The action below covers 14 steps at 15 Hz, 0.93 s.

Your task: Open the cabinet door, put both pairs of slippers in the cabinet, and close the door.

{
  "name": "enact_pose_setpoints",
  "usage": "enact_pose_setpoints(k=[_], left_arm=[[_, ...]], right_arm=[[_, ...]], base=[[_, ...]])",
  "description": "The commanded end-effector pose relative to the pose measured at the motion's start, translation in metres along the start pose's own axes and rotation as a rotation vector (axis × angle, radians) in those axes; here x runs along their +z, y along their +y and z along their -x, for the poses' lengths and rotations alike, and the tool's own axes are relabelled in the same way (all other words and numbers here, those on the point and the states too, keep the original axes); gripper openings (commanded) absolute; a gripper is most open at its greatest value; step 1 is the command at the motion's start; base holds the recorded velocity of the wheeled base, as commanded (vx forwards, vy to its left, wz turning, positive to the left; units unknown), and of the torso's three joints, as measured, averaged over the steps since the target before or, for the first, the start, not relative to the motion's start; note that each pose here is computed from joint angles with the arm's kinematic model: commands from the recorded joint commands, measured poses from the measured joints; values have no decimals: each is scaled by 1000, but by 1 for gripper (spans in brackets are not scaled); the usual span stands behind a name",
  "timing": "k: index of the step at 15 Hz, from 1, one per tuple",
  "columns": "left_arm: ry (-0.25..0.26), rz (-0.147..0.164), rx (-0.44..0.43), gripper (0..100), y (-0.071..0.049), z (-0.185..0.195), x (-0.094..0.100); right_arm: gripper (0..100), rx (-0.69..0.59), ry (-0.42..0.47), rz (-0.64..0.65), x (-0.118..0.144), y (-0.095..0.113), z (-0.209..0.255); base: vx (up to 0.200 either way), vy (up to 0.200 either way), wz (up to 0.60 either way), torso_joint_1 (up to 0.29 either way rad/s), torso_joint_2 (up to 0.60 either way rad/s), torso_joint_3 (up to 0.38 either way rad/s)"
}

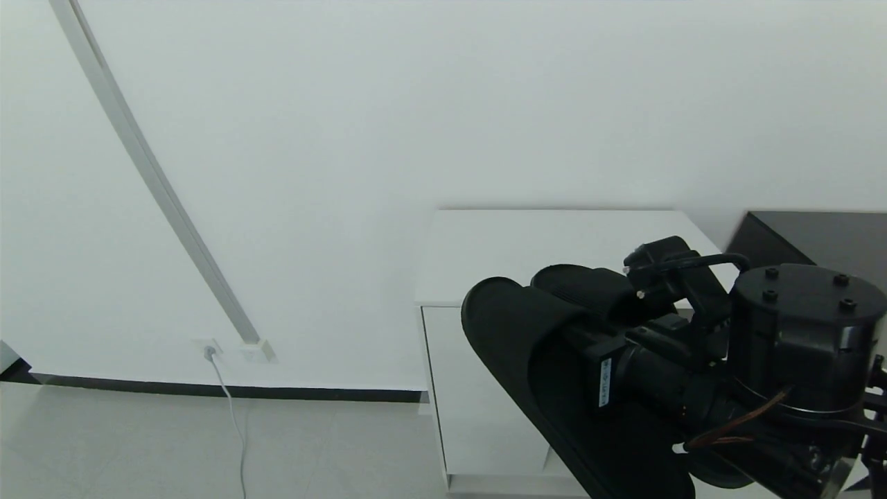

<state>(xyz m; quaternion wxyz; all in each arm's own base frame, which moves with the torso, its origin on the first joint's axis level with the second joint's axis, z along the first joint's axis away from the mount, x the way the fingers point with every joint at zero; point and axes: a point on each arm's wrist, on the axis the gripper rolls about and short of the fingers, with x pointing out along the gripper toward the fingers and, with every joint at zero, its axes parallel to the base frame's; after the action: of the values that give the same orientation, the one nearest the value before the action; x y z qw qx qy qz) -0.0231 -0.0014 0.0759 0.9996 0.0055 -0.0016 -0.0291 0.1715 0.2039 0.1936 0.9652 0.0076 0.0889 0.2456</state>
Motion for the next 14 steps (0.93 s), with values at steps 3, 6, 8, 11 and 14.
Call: enact_pose_setpoints(k=[3,6,8,11,14], left_arm=[[1,-1,2,0,0,0,0],[1,0,2,0,0,0,0],[1,0,2,0,0,0,0],[1,0,3,0,0,0,0],[1,-1,3,0,0,0,0]], right_arm=[[0,-1,19,7,-5,1,-4],[0,-2,25,10,-7,1,-4],[0,-3,25,11,-7,1,-4],[0,-5,25,12,-7,1,-4],[0,-5,26,13,-7,1,-4]], base=[[0,0,0,0,0,0],[0,0,0,0,0,0],[0,0,0,0,0,0],[0,0,0,0,0,0],[0,-67,0,2,1,2]])
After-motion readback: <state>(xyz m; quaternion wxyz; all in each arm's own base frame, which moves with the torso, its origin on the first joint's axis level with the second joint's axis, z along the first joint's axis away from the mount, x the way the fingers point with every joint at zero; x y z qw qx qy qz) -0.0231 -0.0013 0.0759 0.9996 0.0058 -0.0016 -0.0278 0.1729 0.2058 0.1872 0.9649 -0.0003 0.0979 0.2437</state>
